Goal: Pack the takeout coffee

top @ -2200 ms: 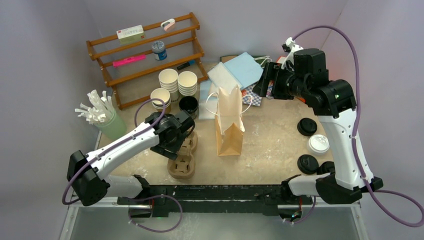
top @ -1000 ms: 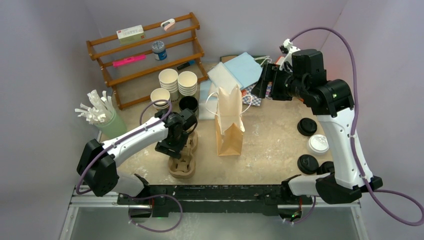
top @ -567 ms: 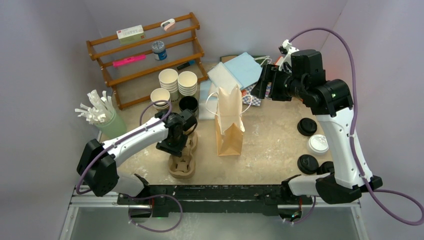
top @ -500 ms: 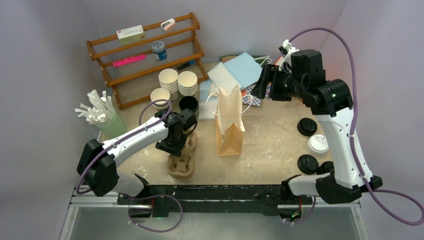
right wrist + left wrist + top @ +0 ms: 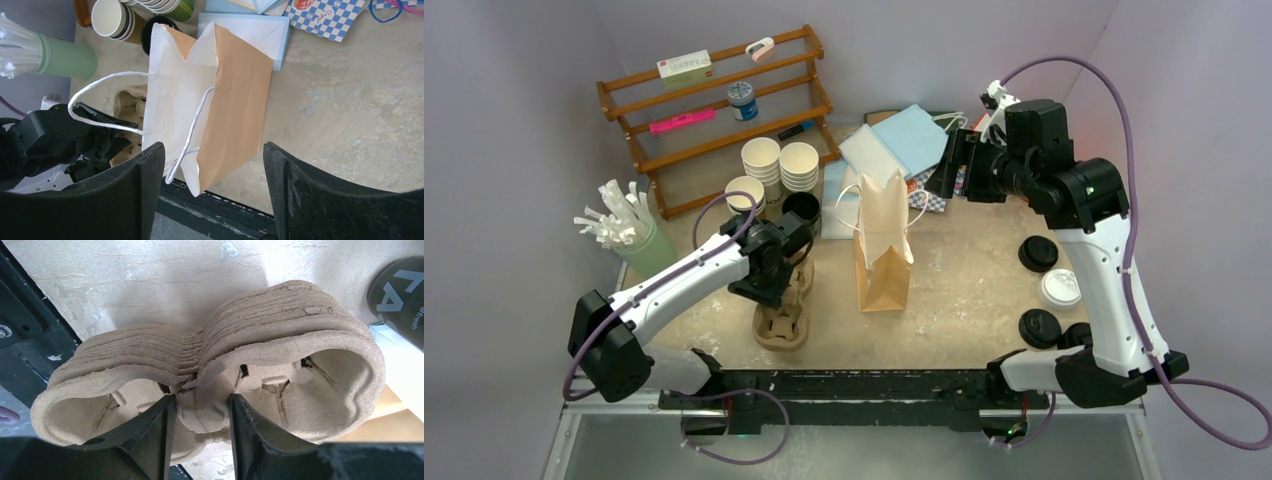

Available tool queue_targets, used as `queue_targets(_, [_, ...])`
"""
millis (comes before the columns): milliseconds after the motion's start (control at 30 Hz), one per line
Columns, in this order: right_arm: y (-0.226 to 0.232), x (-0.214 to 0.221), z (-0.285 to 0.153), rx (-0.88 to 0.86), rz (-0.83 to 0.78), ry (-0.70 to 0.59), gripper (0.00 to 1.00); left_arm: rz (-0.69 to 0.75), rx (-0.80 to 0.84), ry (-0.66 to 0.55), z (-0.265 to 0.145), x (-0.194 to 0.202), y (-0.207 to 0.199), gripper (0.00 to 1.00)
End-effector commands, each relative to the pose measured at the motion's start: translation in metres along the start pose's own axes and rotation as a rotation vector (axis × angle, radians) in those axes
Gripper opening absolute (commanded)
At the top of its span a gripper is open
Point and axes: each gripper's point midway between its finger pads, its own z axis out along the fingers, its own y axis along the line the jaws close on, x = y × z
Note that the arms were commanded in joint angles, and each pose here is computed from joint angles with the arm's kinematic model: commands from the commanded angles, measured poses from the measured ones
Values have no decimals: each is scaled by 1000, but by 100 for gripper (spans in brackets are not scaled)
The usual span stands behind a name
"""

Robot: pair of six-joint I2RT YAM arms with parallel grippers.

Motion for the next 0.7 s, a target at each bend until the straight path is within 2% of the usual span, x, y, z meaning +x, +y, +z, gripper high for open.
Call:
queue_targets(0, [11, -5, -3, -51, -7, -13, 74, -90, 43, 29, -4, -1, -4, 42])
queue_targets(133, [30, -20, -18, -137, -24, -58, 73, -80, 59, 11, -5, -5, -5, 42])
queue_targets(233, [63, -31, -36, -302, -69, -88, 70, -65, 66, 2, -4, -8, -3, 42])
queue_targets(367, [97, -23, -54, -516, -109, -64, 61, -63, 85, 5, -3, -11, 1, 42])
queue_targets(533, [101, 16, -42, -531, -145, -1, 54, -49, 102, 0, 0, -14, 5, 42])
queue_targets(667, [108, 46, -40, -482, -170, 7, 55, -39, 111, -18, 2, -17, 5, 42])
